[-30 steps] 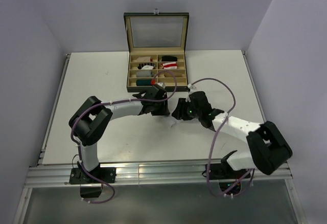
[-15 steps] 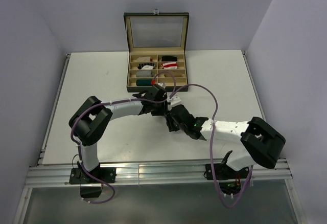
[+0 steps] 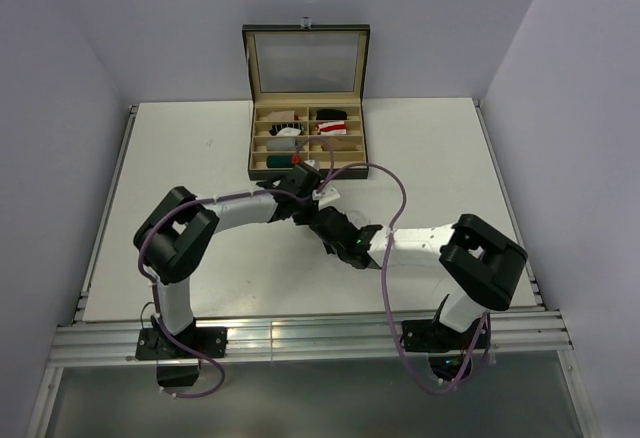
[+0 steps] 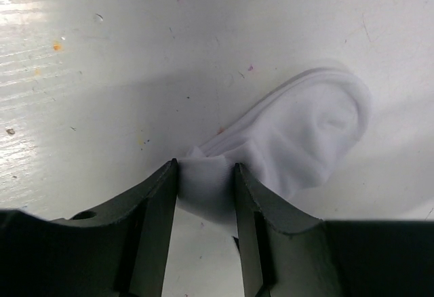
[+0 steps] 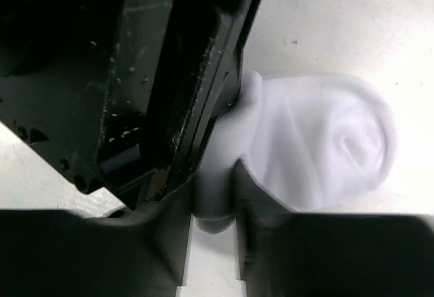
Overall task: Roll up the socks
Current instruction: Roll the sock at the center of the board.
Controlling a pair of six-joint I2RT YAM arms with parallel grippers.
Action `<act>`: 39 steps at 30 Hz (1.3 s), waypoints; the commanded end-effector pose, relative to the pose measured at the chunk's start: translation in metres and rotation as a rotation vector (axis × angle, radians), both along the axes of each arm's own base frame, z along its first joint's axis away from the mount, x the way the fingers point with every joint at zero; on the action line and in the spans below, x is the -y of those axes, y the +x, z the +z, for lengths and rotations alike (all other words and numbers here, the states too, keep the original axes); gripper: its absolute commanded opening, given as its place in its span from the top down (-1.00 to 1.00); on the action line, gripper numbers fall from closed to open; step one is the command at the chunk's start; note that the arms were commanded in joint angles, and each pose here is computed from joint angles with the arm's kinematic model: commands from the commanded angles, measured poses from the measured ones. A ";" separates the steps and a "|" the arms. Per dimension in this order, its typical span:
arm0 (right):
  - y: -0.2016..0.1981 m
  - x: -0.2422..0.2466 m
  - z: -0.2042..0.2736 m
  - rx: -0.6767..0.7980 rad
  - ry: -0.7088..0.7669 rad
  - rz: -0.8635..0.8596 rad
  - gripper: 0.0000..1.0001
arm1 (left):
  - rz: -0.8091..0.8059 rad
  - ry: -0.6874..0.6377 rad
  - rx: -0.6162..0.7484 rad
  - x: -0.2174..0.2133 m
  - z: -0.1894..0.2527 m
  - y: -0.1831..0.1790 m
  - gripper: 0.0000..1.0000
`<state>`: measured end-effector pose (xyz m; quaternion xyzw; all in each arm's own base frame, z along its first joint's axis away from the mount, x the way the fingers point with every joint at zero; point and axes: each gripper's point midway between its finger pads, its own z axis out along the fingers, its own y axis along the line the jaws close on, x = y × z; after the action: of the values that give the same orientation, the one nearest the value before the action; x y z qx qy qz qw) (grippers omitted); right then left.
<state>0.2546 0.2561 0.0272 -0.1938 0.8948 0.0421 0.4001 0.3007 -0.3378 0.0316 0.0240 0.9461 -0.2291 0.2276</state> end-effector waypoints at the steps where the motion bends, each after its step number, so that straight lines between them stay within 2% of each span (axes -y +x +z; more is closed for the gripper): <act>1: -0.012 -0.005 -0.015 -0.040 -0.131 0.096 0.50 | -0.024 0.048 -0.069 -0.004 -0.017 -0.023 0.12; 2: -0.013 -0.002 -0.018 -0.055 -0.130 0.085 0.64 | -0.015 0.039 -0.069 -0.004 -0.015 -0.022 0.11; 3: -0.016 0.001 -0.021 -0.072 -0.130 0.083 0.89 | 0.014 0.018 -0.070 -0.006 -0.012 -0.019 0.10; 4: -0.021 -0.002 -0.023 -0.102 -0.106 0.101 0.98 | 0.032 0.009 -0.070 -0.010 -0.009 -0.018 0.08; 7: -0.023 0.004 -0.024 -0.181 -0.009 0.091 1.00 | 0.100 -0.043 -0.053 -0.018 0.004 -0.008 -0.04; 10: -0.021 0.010 -0.022 -0.292 0.148 0.090 1.00 | 0.174 -0.102 -0.032 -0.028 0.022 0.002 -0.27; 11: -0.027 0.002 -0.018 -0.349 0.230 0.136 1.00 | 0.197 -0.113 -0.022 -0.032 0.027 0.006 -0.31; 13: -0.022 0.014 -0.020 -0.415 0.309 0.107 1.00 | 0.236 -0.161 0.013 -0.034 0.043 0.011 -0.44; 14: -0.027 0.004 -0.019 -0.468 0.391 0.160 1.00 | 0.245 -0.183 0.024 -0.034 0.050 0.012 -0.47; 17: -0.030 0.006 -0.023 -0.590 0.535 0.169 1.00 | 0.290 -0.246 0.074 -0.036 0.067 0.017 -0.56; 21: -0.031 0.012 -0.027 -0.726 0.732 0.129 1.00 | 0.270 -0.273 0.086 -0.033 0.072 0.013 -0.53; 25: -0.026 0.026 -0.036 -0.794 0.838 0.016 1.00 | 0.242 -0.242 0.076 -0.027 0.064 0.011 -0.43; 29: -0.024 0.036 -0.048 -0.829 0.863 -0.053 1.00 | 0.186 -0.230 0.041 -0.012 0.052 0.002 -0.36; 39: -0.026 0.038 -0.056 -0.863 0.857 -0.083 1.00 | 0.144 -0.189 0.001 0.010 0.027 0.001 -0.30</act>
<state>0.2664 0.2339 0.0189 0.0004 0.8459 0.5184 0.1250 0.2917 -0.3310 0.0416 -0.0774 0.9303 -0.2762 0.2287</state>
